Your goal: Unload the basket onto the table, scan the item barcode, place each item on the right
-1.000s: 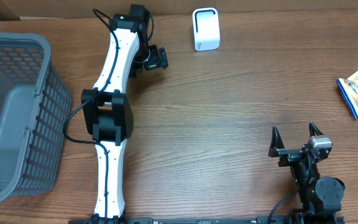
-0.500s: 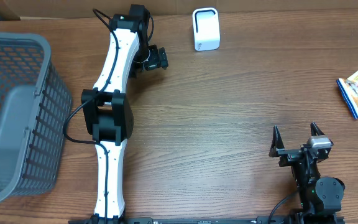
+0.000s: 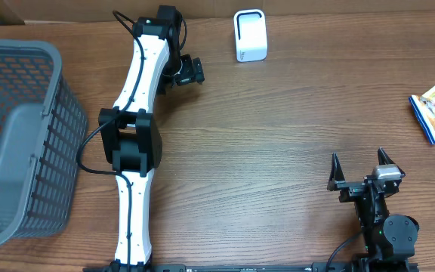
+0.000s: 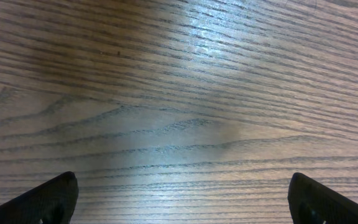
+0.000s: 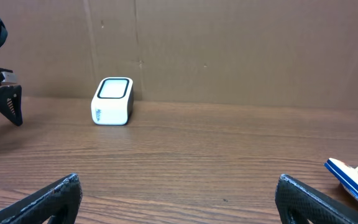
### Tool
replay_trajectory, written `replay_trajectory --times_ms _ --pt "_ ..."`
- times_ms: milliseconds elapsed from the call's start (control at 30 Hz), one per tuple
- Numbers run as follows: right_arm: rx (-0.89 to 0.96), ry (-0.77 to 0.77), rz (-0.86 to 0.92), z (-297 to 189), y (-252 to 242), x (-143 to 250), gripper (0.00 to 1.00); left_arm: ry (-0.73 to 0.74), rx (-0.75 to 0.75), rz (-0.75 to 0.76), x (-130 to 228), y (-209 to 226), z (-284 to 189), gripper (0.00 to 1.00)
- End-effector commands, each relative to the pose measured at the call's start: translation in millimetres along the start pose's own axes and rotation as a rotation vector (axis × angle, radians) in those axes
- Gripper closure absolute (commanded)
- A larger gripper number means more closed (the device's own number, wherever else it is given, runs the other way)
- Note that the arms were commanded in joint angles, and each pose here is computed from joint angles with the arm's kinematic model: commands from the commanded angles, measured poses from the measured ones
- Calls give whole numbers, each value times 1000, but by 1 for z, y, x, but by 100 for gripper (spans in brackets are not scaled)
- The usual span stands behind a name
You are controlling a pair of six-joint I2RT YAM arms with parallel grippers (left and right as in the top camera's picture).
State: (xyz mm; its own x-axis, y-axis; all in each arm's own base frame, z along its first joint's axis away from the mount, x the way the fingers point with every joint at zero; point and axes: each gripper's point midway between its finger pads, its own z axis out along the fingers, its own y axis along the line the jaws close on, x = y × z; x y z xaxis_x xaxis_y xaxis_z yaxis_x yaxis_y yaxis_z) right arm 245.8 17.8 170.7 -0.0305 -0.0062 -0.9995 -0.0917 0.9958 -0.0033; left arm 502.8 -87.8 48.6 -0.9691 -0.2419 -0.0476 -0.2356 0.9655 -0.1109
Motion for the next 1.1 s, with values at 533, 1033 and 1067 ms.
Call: replay_trajectory --times_ms 533,1033,1067 --pt "8 -4 0 0 -1 2 0 -12 -2 8 -2 -3 -1 0" --pt "16 -4 23 0 -3 2 0 -11 -2 9 -2 -3 -1 0" --pt "15 -4 23 0 -2 2 0 -12 -3 9 -2 -3 -1 0"
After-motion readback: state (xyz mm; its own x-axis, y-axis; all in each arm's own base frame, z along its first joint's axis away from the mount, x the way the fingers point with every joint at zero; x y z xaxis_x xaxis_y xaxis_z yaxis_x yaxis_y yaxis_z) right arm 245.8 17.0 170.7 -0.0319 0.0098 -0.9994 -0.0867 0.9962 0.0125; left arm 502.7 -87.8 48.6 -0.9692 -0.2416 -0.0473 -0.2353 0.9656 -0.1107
